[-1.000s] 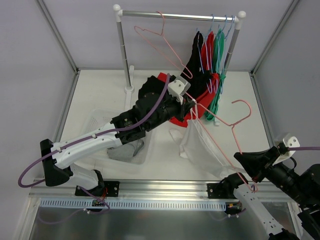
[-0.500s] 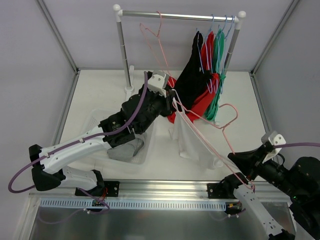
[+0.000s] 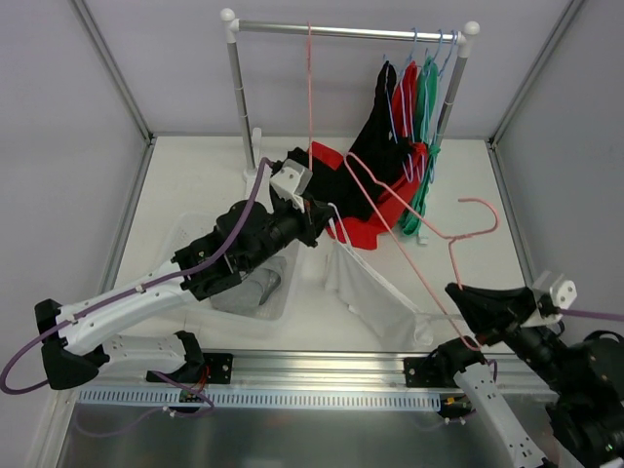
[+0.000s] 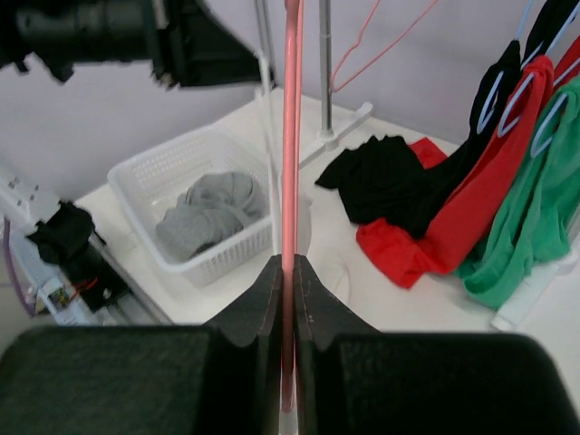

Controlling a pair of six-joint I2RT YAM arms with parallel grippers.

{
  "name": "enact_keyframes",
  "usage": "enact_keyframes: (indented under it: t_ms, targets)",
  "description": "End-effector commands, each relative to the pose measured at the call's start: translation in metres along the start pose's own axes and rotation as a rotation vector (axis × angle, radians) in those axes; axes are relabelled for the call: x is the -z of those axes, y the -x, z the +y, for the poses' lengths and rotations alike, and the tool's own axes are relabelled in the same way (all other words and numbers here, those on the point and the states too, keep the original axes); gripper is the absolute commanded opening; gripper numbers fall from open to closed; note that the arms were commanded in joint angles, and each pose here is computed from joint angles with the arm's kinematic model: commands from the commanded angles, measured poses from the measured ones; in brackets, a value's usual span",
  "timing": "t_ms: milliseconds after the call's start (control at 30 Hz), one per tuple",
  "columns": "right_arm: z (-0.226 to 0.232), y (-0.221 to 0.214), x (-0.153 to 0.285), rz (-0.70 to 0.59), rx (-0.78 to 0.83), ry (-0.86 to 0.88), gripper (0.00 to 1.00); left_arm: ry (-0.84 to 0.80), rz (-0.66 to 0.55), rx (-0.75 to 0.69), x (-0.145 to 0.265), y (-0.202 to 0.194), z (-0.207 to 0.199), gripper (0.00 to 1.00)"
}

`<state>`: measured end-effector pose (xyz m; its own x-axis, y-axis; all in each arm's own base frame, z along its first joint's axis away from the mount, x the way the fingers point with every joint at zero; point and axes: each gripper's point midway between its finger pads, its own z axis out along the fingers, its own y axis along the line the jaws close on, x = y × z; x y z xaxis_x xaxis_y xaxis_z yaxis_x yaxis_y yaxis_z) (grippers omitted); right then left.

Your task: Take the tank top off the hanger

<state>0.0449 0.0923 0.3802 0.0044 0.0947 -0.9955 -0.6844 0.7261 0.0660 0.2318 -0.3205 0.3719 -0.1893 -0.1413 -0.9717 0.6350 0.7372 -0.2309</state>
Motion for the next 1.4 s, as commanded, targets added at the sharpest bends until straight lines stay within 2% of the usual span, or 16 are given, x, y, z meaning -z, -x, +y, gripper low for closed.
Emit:
enact_keyframes:
  t_ms: [0, 100, 133, 267, 333, 467, 567, 600, 667, 700, 733, 900, 1000, 1067, 1167, 1367]
  targets:
    - [-0.01, 0.051, -0.034, -0.279, -0.057, 0.005, 0.0, -0.273, -0.033, 0.084, 0.019, 0.004, -0.044, 0.0]
    - [-0.015, 0.059, -0.058, -0.415, -0.134, 0.055, 0.0, -0.502, 0.022, 0.072, 0.038, -0.009, -0.079, 0.0]
    - [-0.01, 0.099, -0.049, -0.61, -0.085, 0.09, 0.0, -0.56, 0.049, 0.066, 0.043, -0.017, -0.087, 0.0]
    - [-0.021, 0.144, -0.059, -0.904, -0.079, 0.133, 0.0, -0.753, 0.191, 0.058, 0.055, -0.06, -0.114, 0.0]
    - [-0.02, 0.167, -0.05, -1.043, -0.015, 0.147, 0.0, -0.705, 0.249, 0.084, 0.047, -0.085, -0.107, 0.0]
    - [-0.025, 0.183, -0.059, -1.125, 0.088, 0.129, 0.0, -0.45, 0.336, 0.115, 0.015, -0.135, -0.07, 0.0]
    - [-0.04, 0.183, -0.083, -0.934, 0.067, 0.031, 0.0, -0.177, 0.432, 0.129, -0.006, -0.175, -0.029, 0.0]
    - [-0.056, 0.146, -0.109, -0.693, -0.005, -0.04, 0.0, -0.145, 0.448, 0.135, -0.009, -0.179, -0.025, 0.0]
    - [-0.071, 0.131, -0.112, -0.531, -0.055, -0.146, 0.0, -0.065, 0.495, 0.125, -0.014, -0.199, -0.012, 0.0]
    - [-0.071, 0.144, -0.101, -0.514, -0.044, -0.178, 0.0, -0.052, 0.503, 0.127, -0.015, -0.204, -0.01, 0.0]
    - [-0.087, 0.11, -0.109, -0.344, -0.083, -0.263, 0.0, -0.042, 0.521, 0.123, -0.017, -0.211, -0.009, 0.0]
    - [-0.11, 0.061, -0.103, -0.001, -0.164, -0.435, 0.0, -0.054, 0.558, 0.116, -0.017, -0.216, -0.012, 0.0]
    - [-0.116, 0.032, -0.122, 0.176, -0.201, -0.444, 0.0, -0.001, 0.541, 0.096, -0.012, -0.202, -0.003, 0.32]
    - [-0.114, 0.028, -0.136, 0.213, -0.218, -0.407, 0.0, 0.033, 0.527, 0.078, -0.006, -0.188, 0.004, 0.71]
    - [-0.116, 0.036, -0.144, 0.215, -0.195, -0.419, 0.0, 0.1, 0.505, 0.028, 0.009, -0.162, 0.02, 0.99]
    - [-0.121, 0.048, -0.182, 0.258, -0.142, -0.421, 0.0, 0.247, 0.446, -0.025, 0.058, -0.118, 0.062, 0.99]
